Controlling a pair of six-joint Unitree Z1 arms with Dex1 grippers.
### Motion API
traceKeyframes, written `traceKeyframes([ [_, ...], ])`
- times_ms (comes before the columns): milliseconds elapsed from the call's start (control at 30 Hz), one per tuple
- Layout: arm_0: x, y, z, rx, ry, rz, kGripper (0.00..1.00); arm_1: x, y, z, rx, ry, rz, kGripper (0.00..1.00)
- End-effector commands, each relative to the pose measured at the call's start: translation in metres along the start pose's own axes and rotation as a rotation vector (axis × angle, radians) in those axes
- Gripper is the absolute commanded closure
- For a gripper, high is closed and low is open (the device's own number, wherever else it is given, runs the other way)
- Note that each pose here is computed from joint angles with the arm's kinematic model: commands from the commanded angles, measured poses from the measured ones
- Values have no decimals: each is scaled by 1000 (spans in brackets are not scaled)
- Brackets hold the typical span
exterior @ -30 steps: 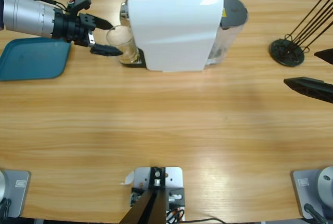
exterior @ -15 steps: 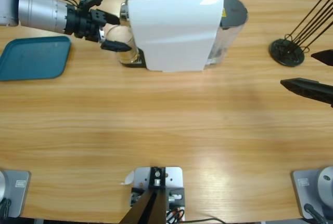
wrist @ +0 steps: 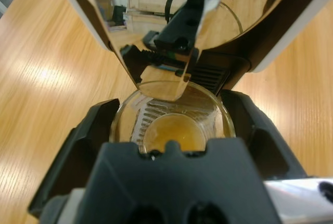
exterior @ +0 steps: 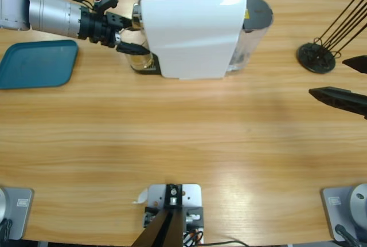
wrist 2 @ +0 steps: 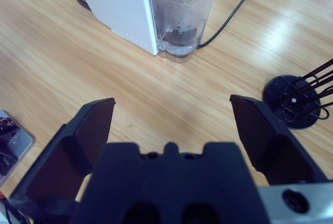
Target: Pour coffee
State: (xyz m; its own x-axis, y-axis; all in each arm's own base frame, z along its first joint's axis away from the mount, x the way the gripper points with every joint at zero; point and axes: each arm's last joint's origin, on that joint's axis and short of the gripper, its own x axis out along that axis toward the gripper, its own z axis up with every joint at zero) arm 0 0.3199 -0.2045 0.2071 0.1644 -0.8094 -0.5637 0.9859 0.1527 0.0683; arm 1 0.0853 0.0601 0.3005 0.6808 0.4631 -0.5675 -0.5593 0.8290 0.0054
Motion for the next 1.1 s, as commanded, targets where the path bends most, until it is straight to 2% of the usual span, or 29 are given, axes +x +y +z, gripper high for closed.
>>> traceKeyframes([
  [33,11,6,-13,-36,-3,-35,775,6,2,-11,5,35,22,0],
  [100,11,6,-14,-37,1,-33,782,6,2,-11,5,35,22,0],
  [167,9,3,-15,-39,5,-33,1000,6,2,-11,5,35,22,0],
  [333,-4,-1,-18,-50,34,13,1000,6,2,-11,5,36,22,0],
  [567,-36,-19,-14,-46,5,34,1000,5,2,-12,5,31,22,0],
  [667,-55,-30,-17,-57,10,70,1000,4,2,-13,5,26,23,0],
  [833,-100,-39,-11,-145,20,262,1000,0,1,-14,5,11,21,0],
  [933,-118,-41,-12,-210,62,405,1000,-3,1,-15,6,-1,17,0],
  [1100,-139,-57,-44,-448,153,610,1000,2,1,-14,4,15,20,0],
])
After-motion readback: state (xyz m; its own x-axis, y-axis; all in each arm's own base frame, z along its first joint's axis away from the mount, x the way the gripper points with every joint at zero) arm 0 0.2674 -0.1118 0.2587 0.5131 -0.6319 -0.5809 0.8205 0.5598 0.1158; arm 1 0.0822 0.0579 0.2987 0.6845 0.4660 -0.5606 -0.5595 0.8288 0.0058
